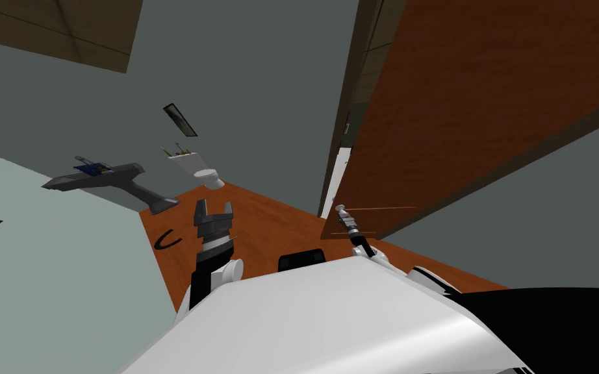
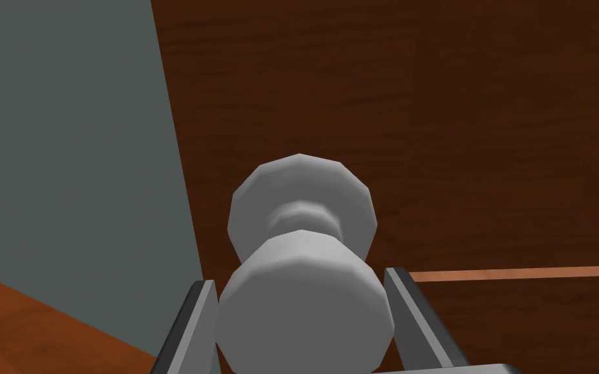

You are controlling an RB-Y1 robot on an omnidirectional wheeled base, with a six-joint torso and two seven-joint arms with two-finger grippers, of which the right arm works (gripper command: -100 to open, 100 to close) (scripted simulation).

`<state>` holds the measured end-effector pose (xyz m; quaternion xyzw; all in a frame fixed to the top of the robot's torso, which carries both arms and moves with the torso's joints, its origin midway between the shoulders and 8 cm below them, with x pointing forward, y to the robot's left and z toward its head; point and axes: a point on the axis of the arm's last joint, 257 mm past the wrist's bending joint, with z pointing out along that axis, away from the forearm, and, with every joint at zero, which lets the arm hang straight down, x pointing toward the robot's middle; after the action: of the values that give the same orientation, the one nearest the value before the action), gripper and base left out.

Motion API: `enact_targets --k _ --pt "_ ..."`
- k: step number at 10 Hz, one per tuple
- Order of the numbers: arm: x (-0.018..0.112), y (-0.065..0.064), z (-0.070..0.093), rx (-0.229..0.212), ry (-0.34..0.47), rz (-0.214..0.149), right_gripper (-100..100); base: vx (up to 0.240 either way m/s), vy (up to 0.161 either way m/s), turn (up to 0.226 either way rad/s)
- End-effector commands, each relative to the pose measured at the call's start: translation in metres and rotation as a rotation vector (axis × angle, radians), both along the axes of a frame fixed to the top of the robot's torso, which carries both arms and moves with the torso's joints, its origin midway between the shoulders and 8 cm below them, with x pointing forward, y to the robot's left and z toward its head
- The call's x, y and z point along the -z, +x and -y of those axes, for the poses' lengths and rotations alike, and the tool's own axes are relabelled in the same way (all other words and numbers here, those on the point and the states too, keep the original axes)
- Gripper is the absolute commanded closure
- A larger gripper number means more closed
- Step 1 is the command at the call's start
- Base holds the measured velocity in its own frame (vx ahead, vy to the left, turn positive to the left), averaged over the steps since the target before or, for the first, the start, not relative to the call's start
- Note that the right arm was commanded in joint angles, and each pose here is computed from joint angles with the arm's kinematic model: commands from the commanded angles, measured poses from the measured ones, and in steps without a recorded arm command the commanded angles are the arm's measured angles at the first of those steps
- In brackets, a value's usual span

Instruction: Pull the door open

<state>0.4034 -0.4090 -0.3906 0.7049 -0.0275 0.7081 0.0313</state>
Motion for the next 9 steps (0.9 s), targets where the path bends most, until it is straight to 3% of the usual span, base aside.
enact_targets --k 1,3,4,5,9 --pt "0.001 -0.008 -0.002 -0.029 0.003 -0.003 100 -0.23 -0.046 0.105" --pt "0.001 -0.016 -0.004 -0.063 0.005 -0.004 100 -0.242 -0.046 0.09" --pt "0.002 -0.015 -0.003 -0.053 0.001 -0.006 100 -0.104 -0.015 0.008" --pt "0.004 -0.032 -0.005 -0.084 -0.001 -0.008 100 -0.074 -0.023 0.037" --pt "0.003 -0.061 -0.006 -0.142 -0.005 -0.003 100 -0.085 -0.036 0.034"
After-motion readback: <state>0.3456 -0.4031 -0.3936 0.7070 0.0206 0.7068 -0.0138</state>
